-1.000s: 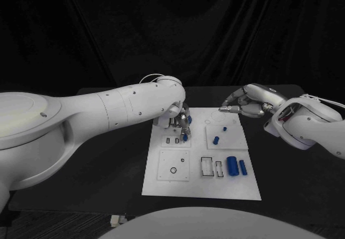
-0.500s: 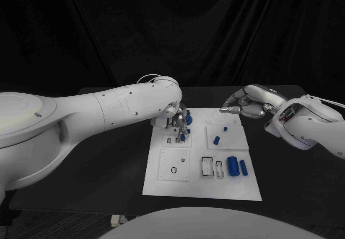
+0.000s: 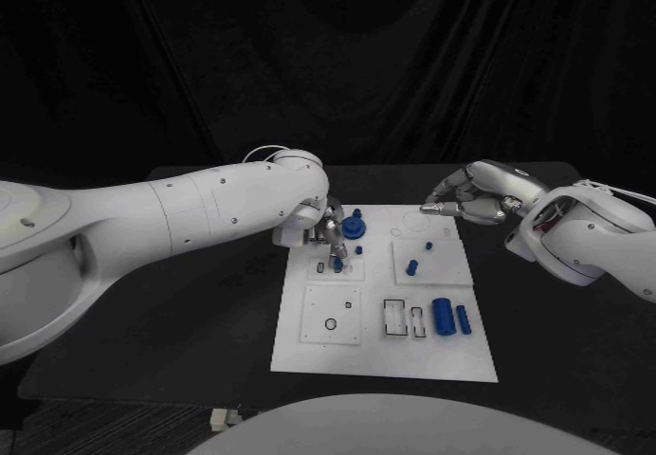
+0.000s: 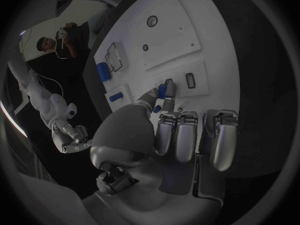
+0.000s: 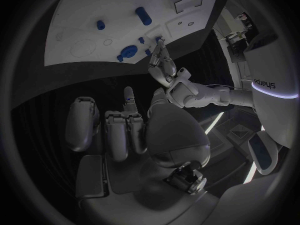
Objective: Assemble the parts on the task board
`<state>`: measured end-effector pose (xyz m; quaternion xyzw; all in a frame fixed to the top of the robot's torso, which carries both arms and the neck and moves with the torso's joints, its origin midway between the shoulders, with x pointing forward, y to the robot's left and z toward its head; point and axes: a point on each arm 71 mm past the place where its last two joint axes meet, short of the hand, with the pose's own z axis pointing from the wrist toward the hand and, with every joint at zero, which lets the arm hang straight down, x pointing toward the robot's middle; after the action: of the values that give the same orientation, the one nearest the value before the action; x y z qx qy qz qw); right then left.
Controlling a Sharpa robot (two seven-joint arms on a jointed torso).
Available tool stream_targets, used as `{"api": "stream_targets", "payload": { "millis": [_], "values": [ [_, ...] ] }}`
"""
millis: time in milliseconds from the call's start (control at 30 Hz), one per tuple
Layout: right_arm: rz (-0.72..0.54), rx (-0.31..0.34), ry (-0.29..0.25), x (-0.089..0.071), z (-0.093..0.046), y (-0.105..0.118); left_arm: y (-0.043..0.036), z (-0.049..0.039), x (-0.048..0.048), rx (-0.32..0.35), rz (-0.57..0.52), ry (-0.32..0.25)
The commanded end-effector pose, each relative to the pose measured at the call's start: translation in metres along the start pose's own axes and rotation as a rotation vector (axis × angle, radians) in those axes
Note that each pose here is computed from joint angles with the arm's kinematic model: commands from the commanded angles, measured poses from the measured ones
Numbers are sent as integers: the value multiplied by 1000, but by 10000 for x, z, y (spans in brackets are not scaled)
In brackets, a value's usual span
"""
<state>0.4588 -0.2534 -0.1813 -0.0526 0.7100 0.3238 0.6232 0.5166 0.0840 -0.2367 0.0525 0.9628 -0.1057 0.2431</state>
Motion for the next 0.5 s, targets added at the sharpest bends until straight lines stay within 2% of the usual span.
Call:
{"api": "stream_targets", "payload": {
  "millis": [33,267,500],
  "values": [
    [-1,18,5,7,-8,-20,16,-59,-37,20,-26,-42],
    [-1,20,6,10,-9,-25,161,-153,-41,18,-49,-69],
    [0,22,11,25,-9,-29,204,-203,-2,25,-60,-82]
  ]
}}
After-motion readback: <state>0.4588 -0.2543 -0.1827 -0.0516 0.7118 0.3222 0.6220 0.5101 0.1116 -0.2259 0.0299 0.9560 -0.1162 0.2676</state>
